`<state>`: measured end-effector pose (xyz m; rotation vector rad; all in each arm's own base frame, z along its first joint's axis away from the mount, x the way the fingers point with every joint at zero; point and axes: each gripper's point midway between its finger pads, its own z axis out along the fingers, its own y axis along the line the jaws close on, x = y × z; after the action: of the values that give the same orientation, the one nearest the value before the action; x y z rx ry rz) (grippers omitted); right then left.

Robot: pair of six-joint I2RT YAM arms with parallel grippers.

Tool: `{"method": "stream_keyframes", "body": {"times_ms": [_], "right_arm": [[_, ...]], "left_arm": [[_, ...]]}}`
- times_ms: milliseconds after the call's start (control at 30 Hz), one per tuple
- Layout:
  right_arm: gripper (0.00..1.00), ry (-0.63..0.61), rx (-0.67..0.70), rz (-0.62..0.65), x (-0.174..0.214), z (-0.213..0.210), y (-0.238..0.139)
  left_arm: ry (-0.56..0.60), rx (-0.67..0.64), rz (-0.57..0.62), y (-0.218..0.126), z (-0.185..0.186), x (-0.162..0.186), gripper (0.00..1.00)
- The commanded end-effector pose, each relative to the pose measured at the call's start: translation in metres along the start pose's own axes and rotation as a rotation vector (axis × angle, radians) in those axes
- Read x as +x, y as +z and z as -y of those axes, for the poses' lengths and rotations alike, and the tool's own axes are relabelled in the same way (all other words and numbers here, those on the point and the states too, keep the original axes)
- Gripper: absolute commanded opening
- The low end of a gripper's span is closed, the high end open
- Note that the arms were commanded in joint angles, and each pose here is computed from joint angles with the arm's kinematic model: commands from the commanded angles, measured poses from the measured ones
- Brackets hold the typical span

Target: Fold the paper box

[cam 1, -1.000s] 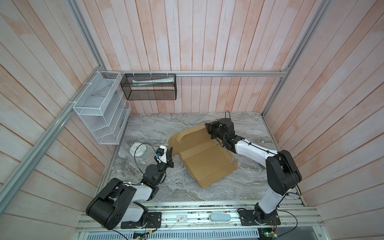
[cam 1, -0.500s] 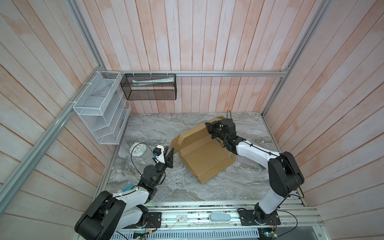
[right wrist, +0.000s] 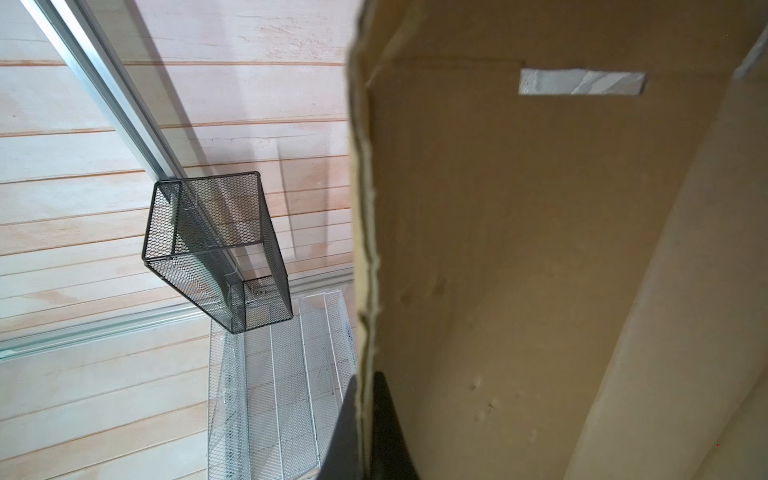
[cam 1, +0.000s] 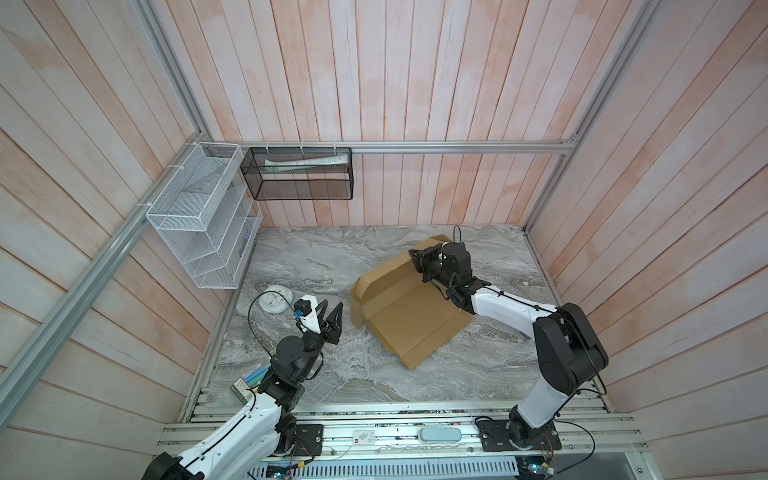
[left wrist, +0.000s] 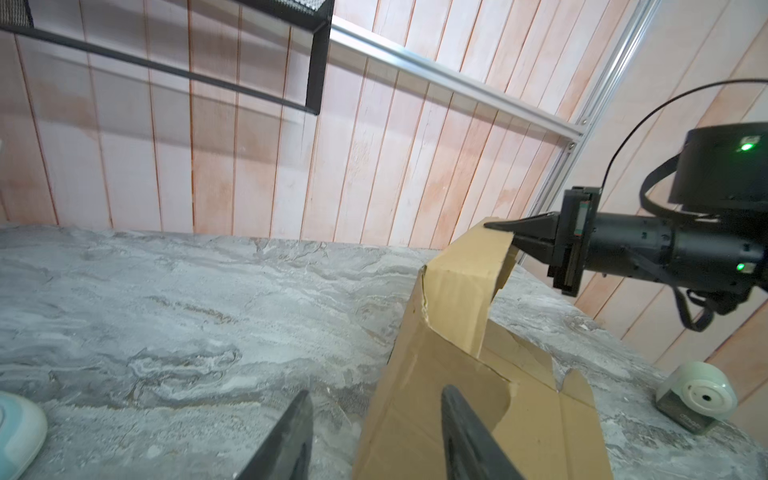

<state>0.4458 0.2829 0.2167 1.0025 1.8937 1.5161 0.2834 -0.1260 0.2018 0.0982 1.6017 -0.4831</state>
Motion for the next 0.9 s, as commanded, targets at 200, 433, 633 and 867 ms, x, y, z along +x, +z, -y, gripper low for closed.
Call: {"method": "stream_keyframes", "body": {"times_ms": [200, 433, 633, 867], "right_arm": [[0.0, -0.016, -0.019, -0.048, 0.014, 0.011, 0.009], [0.0, -0.007, -0.026, -0.068, 0.018, 0.022, 0.016], [0.0, 0.009, -0.029, -0.092, 0.022, 0.032, 0.028], [0.0, 0.032, -0.032, -0.126, 0.029, 0.042, 0.041]], "left_arm": [[-0.049, -0.039, -0.209, 0.01, -0.004, 0.034, 0.52], [-0.074, -0.014, -0.259, 0.013, 0.001, 0.047, 0.52], [-0.08, -0.008, -0.285, 0.012, 0.001, 0.054, 0.52], [-0.095, -0.013, -0.338, 0.015, 0.0, 0.071, 0.52]]}}
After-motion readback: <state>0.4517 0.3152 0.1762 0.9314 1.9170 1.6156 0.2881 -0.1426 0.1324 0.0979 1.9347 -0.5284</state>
